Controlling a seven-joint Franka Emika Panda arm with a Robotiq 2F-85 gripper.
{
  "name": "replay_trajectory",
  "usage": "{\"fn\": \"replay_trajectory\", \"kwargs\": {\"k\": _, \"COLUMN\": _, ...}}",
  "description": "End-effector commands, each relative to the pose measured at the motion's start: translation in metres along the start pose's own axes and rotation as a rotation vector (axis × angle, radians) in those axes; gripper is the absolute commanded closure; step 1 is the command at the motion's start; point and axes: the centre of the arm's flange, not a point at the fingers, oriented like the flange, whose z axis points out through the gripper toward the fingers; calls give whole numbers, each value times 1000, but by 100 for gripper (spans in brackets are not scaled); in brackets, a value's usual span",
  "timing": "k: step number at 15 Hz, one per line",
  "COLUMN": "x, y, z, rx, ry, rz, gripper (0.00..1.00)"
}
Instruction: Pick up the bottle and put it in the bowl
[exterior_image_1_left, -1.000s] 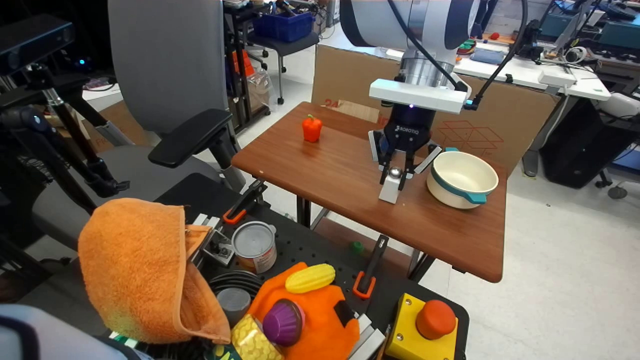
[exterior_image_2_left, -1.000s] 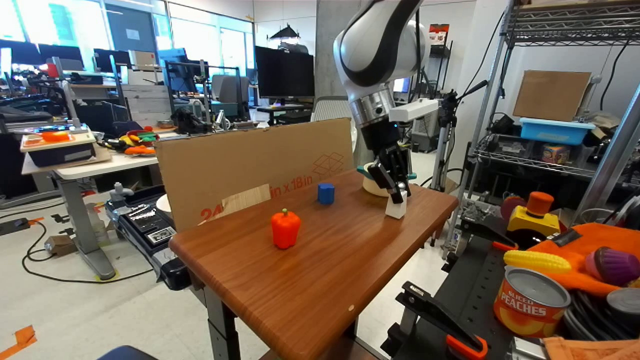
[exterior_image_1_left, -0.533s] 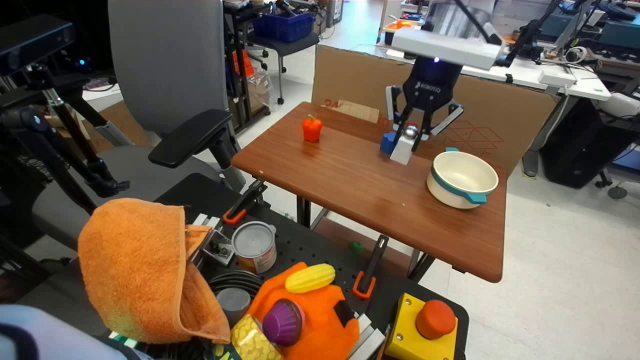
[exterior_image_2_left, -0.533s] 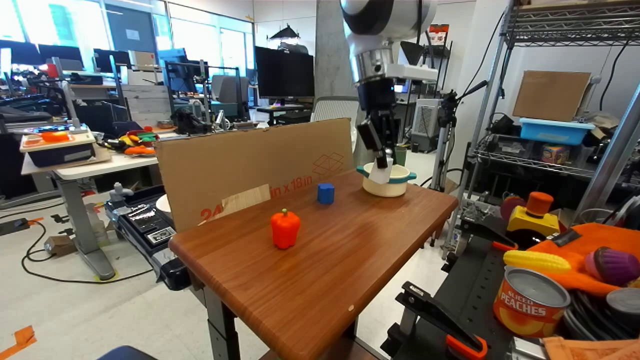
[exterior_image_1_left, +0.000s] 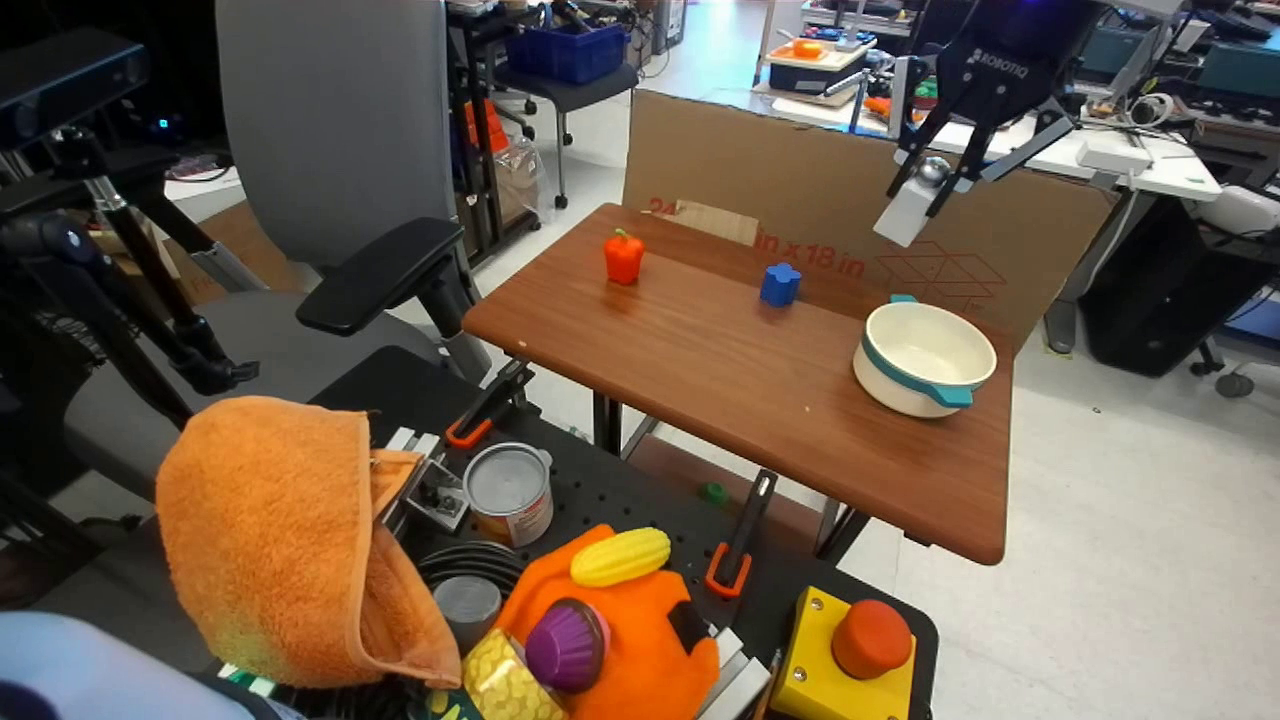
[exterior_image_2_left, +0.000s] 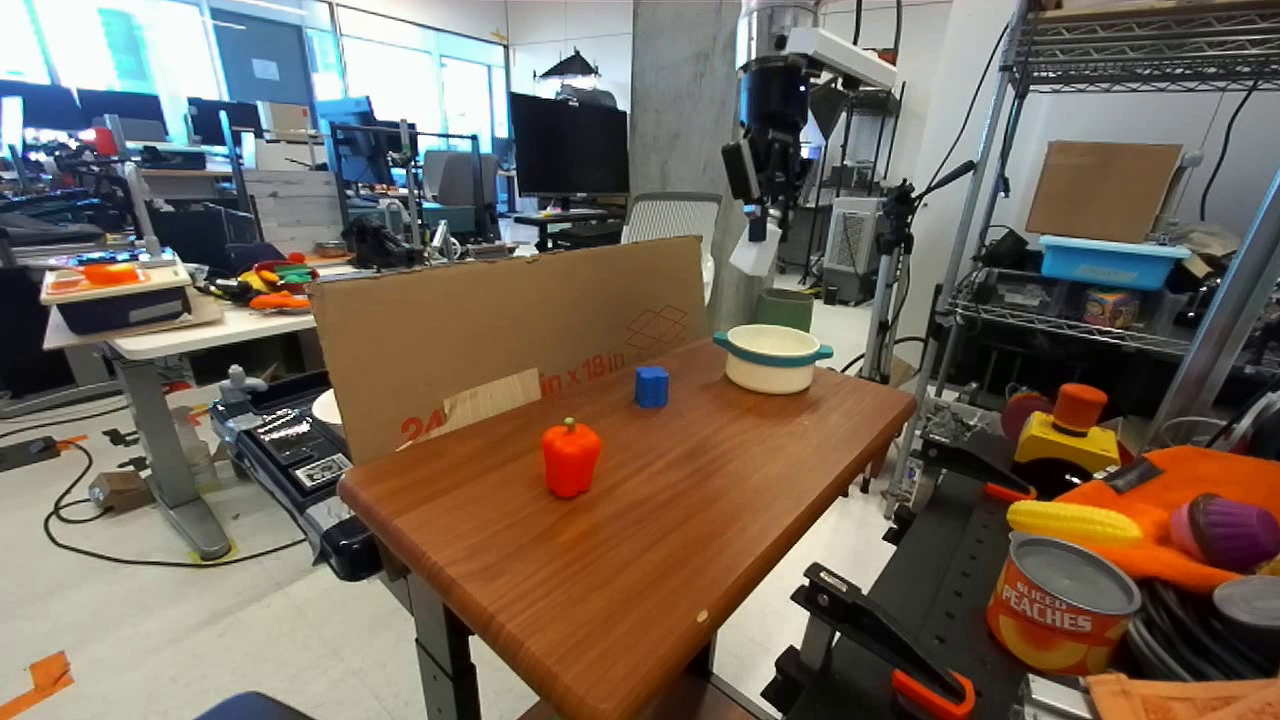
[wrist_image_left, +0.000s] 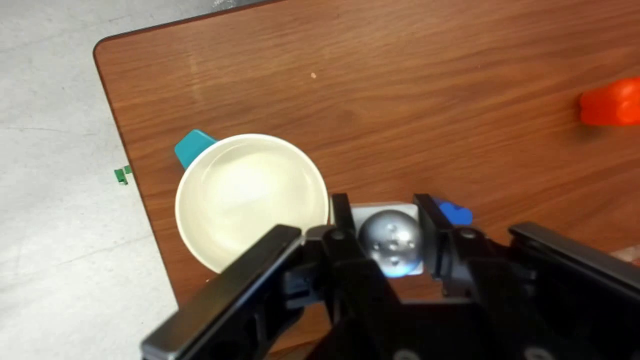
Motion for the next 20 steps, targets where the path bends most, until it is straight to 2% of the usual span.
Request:
{"fn": "replay_trajectory", "kwargs": {"k": 1, "x": 41, "y": 16, "z": 7, "rx": -6, "ry": -16, "rz": 78, "gripper": 91}}
{"fn": "replay_trajectory", "kwargs": {"k": 3, "x": 55, "y": 22, "z": 24, "rx": -23, "ry": -33, "rz": 110, "gripper": 91}}
{"fn": "replay_trajectory", "kwargs": {"k": 10, "x": 83, "y": 47, "z": 99, "rx": -73, "ry": -188, "rz": 203, "gripper": 91}}
{"fn": "replay_trajectory", "kwargs": {"k": 16, "x": 97, "y": 64, "z": 132, "rx": -105, "ry": -272, "rz": 263, "gripper": 91}}
{"fn": "replay_trajectory", "kwargs": {"k": 20, "x": 102, "y": 65, "z": 143, "rx": -123, "ry": -298, "rz": 267, "gripper": 91}}
